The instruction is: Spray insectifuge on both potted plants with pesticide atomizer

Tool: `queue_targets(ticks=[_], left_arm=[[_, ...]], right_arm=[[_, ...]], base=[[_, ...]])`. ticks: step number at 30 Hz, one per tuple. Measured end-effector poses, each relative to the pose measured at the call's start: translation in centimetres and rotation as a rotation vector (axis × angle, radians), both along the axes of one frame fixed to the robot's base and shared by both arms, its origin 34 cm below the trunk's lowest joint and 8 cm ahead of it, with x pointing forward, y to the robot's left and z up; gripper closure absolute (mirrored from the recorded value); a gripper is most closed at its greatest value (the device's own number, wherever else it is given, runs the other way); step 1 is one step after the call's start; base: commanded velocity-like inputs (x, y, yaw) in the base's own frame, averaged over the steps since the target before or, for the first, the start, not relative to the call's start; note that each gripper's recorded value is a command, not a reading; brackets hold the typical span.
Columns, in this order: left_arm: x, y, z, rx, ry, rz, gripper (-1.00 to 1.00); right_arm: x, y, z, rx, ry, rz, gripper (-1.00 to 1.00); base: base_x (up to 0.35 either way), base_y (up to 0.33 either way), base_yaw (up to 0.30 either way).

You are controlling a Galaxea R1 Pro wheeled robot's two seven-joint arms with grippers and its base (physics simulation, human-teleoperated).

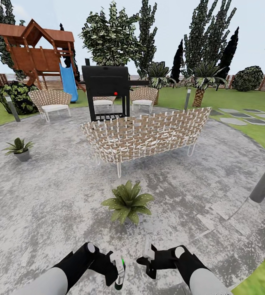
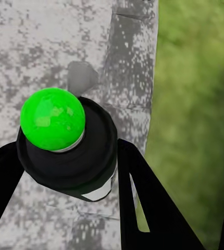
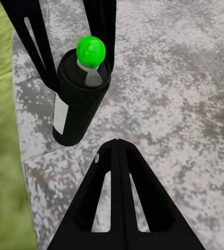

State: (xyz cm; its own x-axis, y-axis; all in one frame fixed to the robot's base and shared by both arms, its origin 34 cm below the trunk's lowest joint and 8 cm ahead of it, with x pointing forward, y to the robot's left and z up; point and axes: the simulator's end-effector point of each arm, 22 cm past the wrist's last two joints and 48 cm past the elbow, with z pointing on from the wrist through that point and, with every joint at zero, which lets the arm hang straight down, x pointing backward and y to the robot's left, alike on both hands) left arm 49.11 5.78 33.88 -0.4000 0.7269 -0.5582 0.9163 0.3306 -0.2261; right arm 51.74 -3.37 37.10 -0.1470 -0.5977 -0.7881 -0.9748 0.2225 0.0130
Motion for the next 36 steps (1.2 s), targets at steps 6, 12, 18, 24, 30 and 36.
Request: queue_targets(ticks=[6, 12, 18, 24, 30, 36], left_arm=[[-0.2, -1.0, 0.2, -0.015, 0.003, -0.005, 1.00], [-0.6, -2.9, 0.7, -0.039, 0.005, -0.016, 1.00], [-0.5, -3.5, 0.8, -0.045, 0.001, -0.015, 1.00], [0.0, -3.8, 0.8, -0.040, -0.018, 0.000, 1.00], [-0.1, -4.3, 0.8, -0.044, -0.024, 0.003, 1.00], [0.0, -4.3, 0.9, -0.048, -0.027, 0.008, 1.00]], right_arm=[[0.2, 0.2, 0.2, 0.004, -0.001, 0.000, 1.00], [0.7, 0.2, 0.5, 0.005, -0.009, 0.001, 1.00], [0.7, 1.0, 0.9, 0.020, 0.000, 0.015, 1.00], [1.2, 1.2, 1.2, 0.024, -0.005, 0.017, 1.00], [0.8, 1.6, 1.2, 0.032, 0.006, 0.025, 1.00], [0.8, 1.6, 1.2, 0.033, 0.006, 0.026, 1.00]], base=[[0.000, 0.000, 0.000], [0.000, 0.000, 0.000], [0.000, 0.000, 0.000], [0.000, 0.000, 0.000], [0.000, 0.000, 0.000], [0.000, 0.000, 0.000]])
